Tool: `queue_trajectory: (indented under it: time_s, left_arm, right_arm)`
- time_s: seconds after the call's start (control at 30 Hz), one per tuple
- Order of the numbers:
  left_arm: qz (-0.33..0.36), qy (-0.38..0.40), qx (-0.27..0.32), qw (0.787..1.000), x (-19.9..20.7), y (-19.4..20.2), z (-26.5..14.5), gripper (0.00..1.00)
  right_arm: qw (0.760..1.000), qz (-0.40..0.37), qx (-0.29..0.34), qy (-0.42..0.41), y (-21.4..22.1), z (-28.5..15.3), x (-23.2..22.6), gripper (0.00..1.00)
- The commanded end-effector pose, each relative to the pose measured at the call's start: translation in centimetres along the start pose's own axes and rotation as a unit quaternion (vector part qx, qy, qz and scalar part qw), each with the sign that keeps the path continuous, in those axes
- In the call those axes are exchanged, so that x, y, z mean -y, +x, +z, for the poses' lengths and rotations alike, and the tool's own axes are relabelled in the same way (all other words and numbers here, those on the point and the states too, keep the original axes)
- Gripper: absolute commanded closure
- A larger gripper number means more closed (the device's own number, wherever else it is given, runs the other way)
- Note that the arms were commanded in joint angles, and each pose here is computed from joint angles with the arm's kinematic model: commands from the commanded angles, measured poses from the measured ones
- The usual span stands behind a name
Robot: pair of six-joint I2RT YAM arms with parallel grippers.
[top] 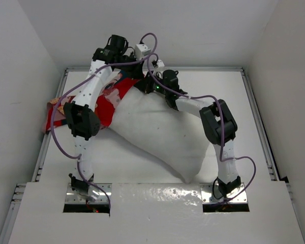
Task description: Put the pillow into the pillowcase
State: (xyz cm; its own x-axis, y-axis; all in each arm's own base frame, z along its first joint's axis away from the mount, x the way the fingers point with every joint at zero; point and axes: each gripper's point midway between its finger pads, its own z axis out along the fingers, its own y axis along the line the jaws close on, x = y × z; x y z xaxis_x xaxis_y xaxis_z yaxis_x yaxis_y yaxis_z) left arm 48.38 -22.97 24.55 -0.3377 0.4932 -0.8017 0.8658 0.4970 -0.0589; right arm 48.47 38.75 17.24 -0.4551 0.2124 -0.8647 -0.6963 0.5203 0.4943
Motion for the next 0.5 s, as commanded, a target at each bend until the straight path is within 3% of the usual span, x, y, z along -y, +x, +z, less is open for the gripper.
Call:
queue_trajectory:
  time_s: [0.0,0.13,0.17,0.27,0.37,0.43,0.47]
  left_arm:
    - [0.07,0.108,0.055,0.99,6.7,-3.3,-2.9,1.0]
    - [0.058,0.169,0.076,0.981,10.1,-3.9,-4.2,1.0]
    - [0.065,0.175,0.07,0.98,11.0,-3.8,-4.2,1.0]
    - [0.062,0.174,0.04,0.982,11.7,-2.2,-3.0,1.0]
    - [0.04,0.17,0.005,0.985,11.5,0.1,-1.3,1.0]
    - [0.032,0.138,-0.011,0.99,10.1,1.0,-0.9,0.94]
    - [0.021,0.131,-0.016,0.991,9.7,1.3,-1.0,0.81]
  right_arm:
    - [0.986,0.017,0.165,-0.007,-9.2,0.4,-1.1,1.0]
    - [0.943,0.131,0.267,0.146,-10.2,-1.2,7.7,1.0]
    - [0.91,0.161,0.306,0.227,-10.2,-3.1,11.3,1.0]
    - [0.87,0.167,0.345,0.31,-11.5,-5.3,14.3,1.0]
    - [0.884,0.151,0.31,0.316,-10.4,-5.0,15.3,1.0]
    - [0.913,0.126,0.261,0.288,-9.2,-4.7,14.5,0.64]
    - [0.92,0.121,0.23,0.293,-7.2,-5.3,15.0,0.48]
